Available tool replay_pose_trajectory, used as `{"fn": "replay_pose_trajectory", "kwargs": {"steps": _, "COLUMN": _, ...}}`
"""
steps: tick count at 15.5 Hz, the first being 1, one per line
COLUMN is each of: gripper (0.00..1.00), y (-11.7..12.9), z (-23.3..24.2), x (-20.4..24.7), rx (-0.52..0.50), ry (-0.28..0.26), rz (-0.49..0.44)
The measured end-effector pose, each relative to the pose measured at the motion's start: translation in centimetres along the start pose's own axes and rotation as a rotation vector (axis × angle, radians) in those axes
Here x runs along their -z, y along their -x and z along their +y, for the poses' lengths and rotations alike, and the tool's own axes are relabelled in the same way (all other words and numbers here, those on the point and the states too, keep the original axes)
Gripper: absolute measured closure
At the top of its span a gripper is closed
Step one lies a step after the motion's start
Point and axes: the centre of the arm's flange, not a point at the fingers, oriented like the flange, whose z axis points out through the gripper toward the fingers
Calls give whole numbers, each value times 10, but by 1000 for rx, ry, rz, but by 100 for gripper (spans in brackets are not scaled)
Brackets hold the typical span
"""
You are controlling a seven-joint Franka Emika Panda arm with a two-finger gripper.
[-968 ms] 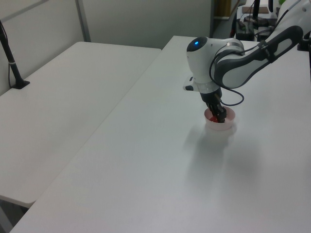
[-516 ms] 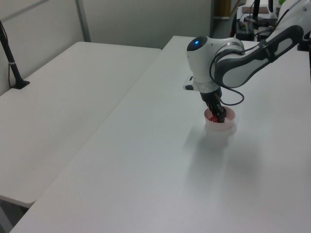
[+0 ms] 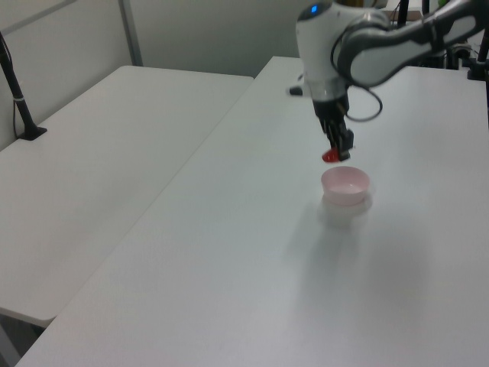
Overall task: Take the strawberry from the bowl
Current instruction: 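Lift the strawberry out of the bowl and carry it aside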
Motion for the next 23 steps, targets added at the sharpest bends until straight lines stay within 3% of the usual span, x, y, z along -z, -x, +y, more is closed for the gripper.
{"fn": "replay_pose_trajectory", "kwargs": {"steps": 3, "gripper": 59, "y": 24, "z": 57, "x": 17, "rx": -92, "ry": 43, "rz": 72}}
{"fn": "replay_pose_trajectory", "kwargs": {"steps": 6, "gripper": 59, "y": 57, "z": 132, "x": 0, "rx": -211, "ry": 107, "rz": 136}}
{"fn": "replay_pose_trajectory", "kwargs": {"steps": 11, "gripper": 59, "y": 103, "z": 237, "x": -98, "rx": -372, "ry": 168, "rz": 155}}
{"fn": "replay_pose_trajectory", "kwargs": {"steps": 13, "gripper": 59, "y": 109, "z": 258, "x": -139, "rx": -411, "ry": 175, "rz": 168}}
{"fn": "replay_pose_trajectory", "kwargs": {"steps": 15, "gripper": 57, "y": 114, "z": 270, "x": -150, "rx": -435, "ry": 183, "rz": 181}}
{"fn": "replay_pose_trajectory", "kwargs": {"steps": 16, "gripper": 51, "y": 116, "z": 271, "x": -151, "rx": -441, "ry": 181, "rz": 183}}
{"fn": "replay_pose_trajectory", "kwargs": {"steps": 19, "gripper": 21, "y": 115, "z": 271, "x": -148, "rx": -469, "ry": 175, "rz": 196}}
{"fn": "replay_pose_trajectory", "kwargs": {"steps": 21, "gripper": 2, "y": 111, "z": 270, "x": -127, "rx": -563, "ry": 179, "rz": 235}}
{"fn": "replay_pose_trajectory", "kwargs": {"steps": 23, "gripper": 0, "y": 110, "z": 257, "x": -86, "rx": -661, "ry": 145, "rz": 247}}
